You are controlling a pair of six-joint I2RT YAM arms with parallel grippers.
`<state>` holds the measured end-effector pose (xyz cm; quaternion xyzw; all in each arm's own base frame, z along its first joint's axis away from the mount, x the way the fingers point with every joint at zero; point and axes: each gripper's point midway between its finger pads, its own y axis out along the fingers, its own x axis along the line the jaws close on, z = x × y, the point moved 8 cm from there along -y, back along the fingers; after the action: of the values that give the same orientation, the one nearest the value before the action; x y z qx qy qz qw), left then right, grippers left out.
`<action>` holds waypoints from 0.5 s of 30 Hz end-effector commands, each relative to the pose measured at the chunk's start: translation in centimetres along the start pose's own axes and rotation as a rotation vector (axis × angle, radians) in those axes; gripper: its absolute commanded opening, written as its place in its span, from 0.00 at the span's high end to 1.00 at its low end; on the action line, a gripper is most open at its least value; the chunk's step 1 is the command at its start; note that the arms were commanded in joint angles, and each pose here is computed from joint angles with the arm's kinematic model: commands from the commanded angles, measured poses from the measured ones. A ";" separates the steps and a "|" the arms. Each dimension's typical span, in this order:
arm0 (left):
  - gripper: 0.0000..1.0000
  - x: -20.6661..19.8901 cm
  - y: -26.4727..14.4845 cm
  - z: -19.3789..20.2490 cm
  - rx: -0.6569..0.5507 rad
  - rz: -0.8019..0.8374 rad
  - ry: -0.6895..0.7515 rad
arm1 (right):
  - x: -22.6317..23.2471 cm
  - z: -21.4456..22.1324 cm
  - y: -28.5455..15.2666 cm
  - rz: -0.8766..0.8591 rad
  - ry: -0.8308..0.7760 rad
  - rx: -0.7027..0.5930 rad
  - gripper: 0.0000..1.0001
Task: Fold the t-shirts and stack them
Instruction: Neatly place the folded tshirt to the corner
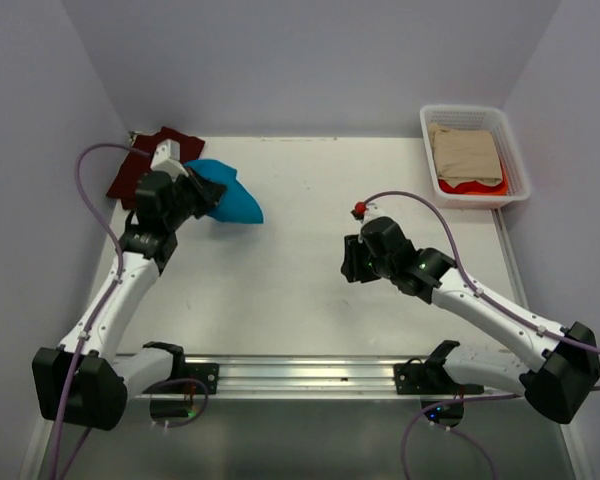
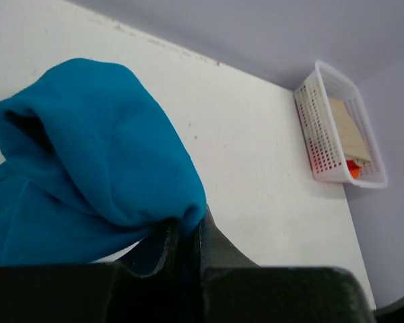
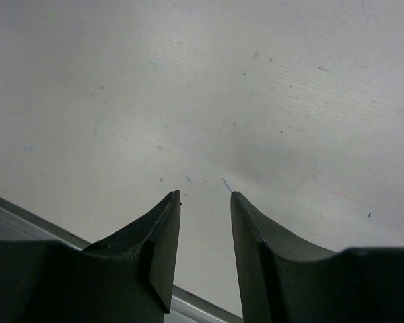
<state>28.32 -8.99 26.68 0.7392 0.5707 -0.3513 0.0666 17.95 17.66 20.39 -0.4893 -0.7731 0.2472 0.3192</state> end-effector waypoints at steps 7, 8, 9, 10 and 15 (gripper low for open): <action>1.00 0.0 3.2 -13.9 -0.298 0.036 0.090 | -1.7 2.7 -1.6 0.058 0.020 0.058 0.62; 1.00 1.1 4.8 -14.1 -0.276 0.044 0.082 | -1.8 2.8 -1.7 0.061 0.021 0.061 0.62; 1.00 1.8 4.8 -15.9 -0.302 0.042 0.070 | -1.9 2.9 -1.9 0.066 0.024 0.061 0.62; 1.00 3.6 6.6 -15.9 -0.271 0.022 0.047 | -2.1 3.2 -2.2 0.080 0.025 0.070 0.62; 1.00 8.6 9.5 -19.6 -0.275 0.039 -0.016 | -2.5 3.6 -3.1 0.101 0.043 0.081 0.64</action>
<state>44.28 2.19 30.90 0.7056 0.6249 -0.3033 0.1398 14.95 14.77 19.40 -0.5045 -0.7441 0.2784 0.3380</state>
